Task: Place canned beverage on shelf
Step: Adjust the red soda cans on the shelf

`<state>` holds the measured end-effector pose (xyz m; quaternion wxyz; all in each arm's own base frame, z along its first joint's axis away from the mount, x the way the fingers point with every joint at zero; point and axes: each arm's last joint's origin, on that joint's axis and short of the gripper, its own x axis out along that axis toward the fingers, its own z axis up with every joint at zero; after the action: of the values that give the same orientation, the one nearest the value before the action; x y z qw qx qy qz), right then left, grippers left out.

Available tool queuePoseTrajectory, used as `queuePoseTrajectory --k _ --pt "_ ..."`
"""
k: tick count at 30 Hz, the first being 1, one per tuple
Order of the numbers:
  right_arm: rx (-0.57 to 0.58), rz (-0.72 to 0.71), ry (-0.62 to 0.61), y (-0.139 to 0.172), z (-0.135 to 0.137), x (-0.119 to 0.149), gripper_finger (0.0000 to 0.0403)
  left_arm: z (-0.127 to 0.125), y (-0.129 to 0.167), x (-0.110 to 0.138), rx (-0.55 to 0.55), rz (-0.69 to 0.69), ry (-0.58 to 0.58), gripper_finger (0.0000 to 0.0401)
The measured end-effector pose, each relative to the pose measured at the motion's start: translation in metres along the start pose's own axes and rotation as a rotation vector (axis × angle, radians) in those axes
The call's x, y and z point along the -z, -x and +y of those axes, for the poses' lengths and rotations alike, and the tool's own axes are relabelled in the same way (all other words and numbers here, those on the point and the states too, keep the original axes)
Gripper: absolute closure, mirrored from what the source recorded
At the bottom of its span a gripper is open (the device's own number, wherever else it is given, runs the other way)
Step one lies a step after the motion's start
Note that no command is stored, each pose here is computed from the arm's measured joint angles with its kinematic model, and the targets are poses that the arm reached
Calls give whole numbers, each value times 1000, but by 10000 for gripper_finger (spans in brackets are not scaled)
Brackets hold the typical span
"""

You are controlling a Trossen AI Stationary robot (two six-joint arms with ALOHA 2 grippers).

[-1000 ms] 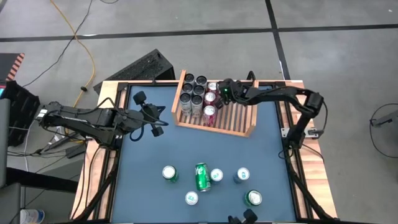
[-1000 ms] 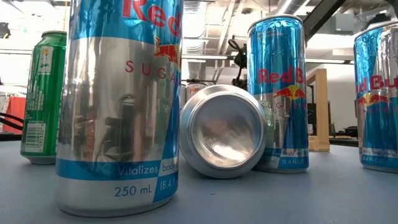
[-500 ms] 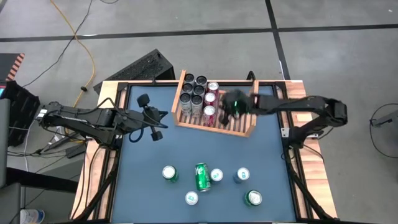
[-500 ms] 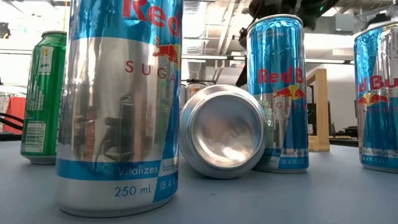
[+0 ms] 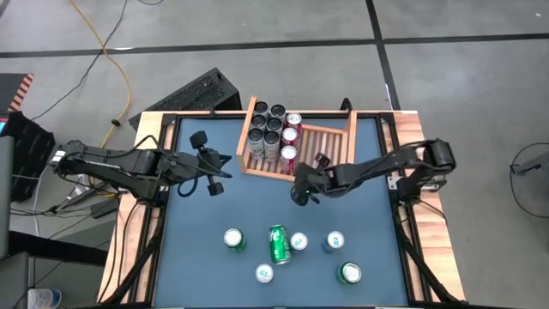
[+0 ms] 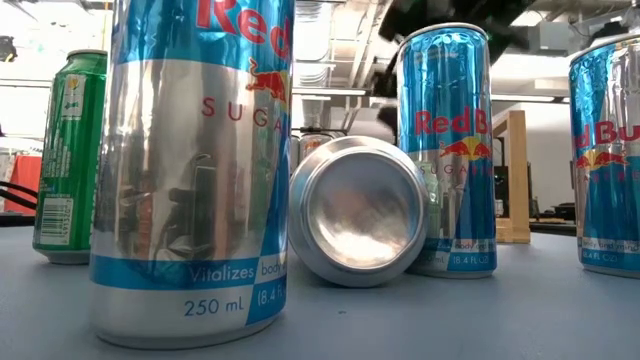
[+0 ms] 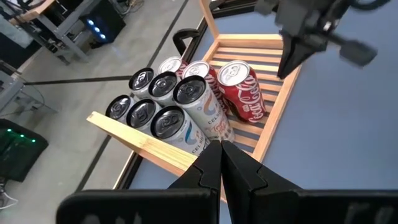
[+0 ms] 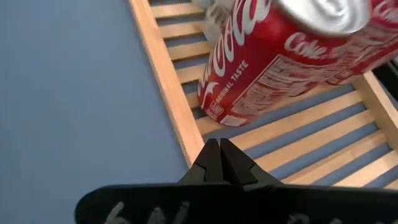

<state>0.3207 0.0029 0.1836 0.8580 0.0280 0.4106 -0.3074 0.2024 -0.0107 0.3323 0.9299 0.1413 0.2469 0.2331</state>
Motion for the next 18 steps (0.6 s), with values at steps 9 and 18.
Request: queuePoseTrajectory --k 9,18 --pt "8 25 25 -43 -3 2 403 0 0 1 1 5 -21 401" --pt "-82 -78 -72 -56 -29 18 403 0 0 2 0 17 -28 401"
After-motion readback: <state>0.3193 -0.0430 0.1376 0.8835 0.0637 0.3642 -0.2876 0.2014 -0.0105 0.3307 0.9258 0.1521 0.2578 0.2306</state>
